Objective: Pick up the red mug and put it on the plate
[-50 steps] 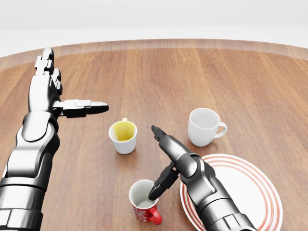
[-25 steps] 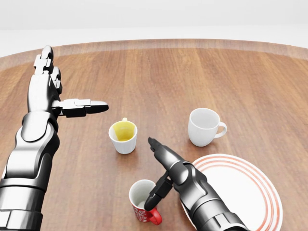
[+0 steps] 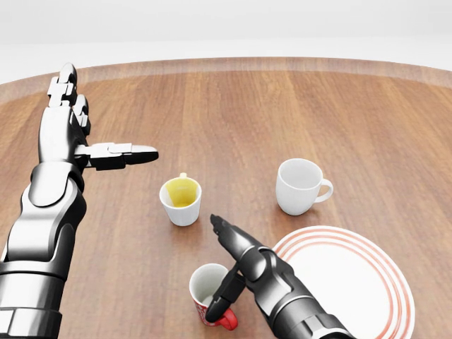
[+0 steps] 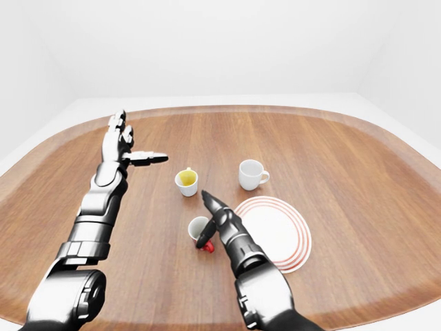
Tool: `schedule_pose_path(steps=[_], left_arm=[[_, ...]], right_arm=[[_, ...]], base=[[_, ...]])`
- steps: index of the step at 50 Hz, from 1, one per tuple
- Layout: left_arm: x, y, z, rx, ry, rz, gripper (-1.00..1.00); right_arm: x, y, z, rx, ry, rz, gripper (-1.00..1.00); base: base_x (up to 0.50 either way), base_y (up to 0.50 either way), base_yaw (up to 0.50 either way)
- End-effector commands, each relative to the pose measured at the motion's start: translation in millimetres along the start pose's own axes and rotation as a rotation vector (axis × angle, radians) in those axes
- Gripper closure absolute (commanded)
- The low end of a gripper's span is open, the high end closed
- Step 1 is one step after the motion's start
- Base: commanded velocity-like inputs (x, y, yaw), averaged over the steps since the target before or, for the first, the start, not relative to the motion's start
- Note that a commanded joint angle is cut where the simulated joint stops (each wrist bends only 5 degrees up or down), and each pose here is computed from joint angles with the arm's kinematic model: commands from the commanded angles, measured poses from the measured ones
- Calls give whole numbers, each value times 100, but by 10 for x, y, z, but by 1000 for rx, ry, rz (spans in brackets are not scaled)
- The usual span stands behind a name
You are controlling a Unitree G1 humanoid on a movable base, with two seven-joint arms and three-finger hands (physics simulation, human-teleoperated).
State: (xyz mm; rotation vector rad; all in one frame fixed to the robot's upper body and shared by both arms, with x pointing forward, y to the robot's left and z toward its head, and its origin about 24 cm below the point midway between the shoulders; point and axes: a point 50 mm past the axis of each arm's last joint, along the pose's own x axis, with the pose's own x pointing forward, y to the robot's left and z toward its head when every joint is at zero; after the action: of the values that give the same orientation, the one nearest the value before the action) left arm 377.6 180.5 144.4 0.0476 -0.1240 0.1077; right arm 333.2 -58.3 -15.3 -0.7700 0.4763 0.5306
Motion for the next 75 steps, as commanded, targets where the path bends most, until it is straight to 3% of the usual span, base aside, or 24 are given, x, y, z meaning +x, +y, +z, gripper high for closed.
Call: schedule_pose_path(steps=[1,40,41,42,43,63,75], left_arm=[[1,-7,0,-2,1,-3,-100],[3,14,-82,-3,36,0,-100],[3,12,-90,-3,40,-1,-100],[3,11,-93,-2,41,-1,-100],[4,11,-95,-2,42,-1,-100],[-7,14,-102,-3,41,1,-100],[1,9,-82,-1,36,1,-100]], right_arm=[[8,59,31,-13,1,13,-100],[15,273,16,-58,20,55,-100],[15,274,18,-61,17,53,-37],[15,273,20,-61,15,51,40],[15,271,22,-61,13,50,100],[15,243,32,-68,12,42,100],[-21,-49,288,-61,-94,-21,100]], base=[[0,0,0],[0,0,0],[0,0,0],[0,0,0],[0,0,0],[0,0,0],[0,0,0]])
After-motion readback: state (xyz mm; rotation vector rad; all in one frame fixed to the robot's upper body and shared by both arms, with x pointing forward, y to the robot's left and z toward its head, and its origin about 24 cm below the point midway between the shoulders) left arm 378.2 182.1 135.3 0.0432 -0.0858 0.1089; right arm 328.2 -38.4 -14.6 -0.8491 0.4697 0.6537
